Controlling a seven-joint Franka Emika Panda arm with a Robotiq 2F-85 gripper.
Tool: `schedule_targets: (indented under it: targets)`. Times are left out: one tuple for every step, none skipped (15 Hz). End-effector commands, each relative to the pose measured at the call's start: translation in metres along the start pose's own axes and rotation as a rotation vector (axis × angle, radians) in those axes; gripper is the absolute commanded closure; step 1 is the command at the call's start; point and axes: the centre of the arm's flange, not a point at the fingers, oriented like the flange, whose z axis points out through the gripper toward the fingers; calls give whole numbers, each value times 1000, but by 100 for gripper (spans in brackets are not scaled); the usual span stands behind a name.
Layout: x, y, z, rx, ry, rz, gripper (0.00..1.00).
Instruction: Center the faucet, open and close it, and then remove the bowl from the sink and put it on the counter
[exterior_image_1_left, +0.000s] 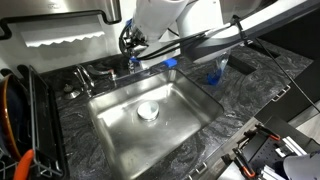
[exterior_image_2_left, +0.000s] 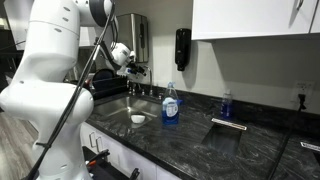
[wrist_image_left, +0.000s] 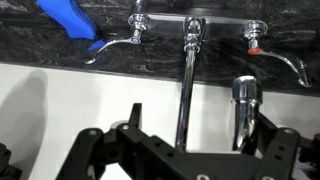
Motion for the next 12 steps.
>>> schedule_targets:
  targets:
    - [-13, 25, 6, -69, -7, 24, 0]
    - [-13, 29, 6, -76, -9, 34, 0]
    - [-14, 33, 7, -83, -10, 42, 0]
    - [-14, 36, 8, -89, -9, 49, 0]
    - [-17, 39, 3, -93, -11, 55, 0]
    - [-19, 41, 4, -96, -11, 62, 0]
    - [-19, 43, 3, -98, -12, 66, 0]
    - [-21, 46, 4, -102, -12, 70, 0]
    - [-22, 50, 4, -106, -14, 75, 0]
    - [-23, 54, 5, -118, -13, 79, 0]
    - [-23, 57, 5, -129, -12, 82, 0]
    - [-24, 60, 5, -131, -12, 86, 0]
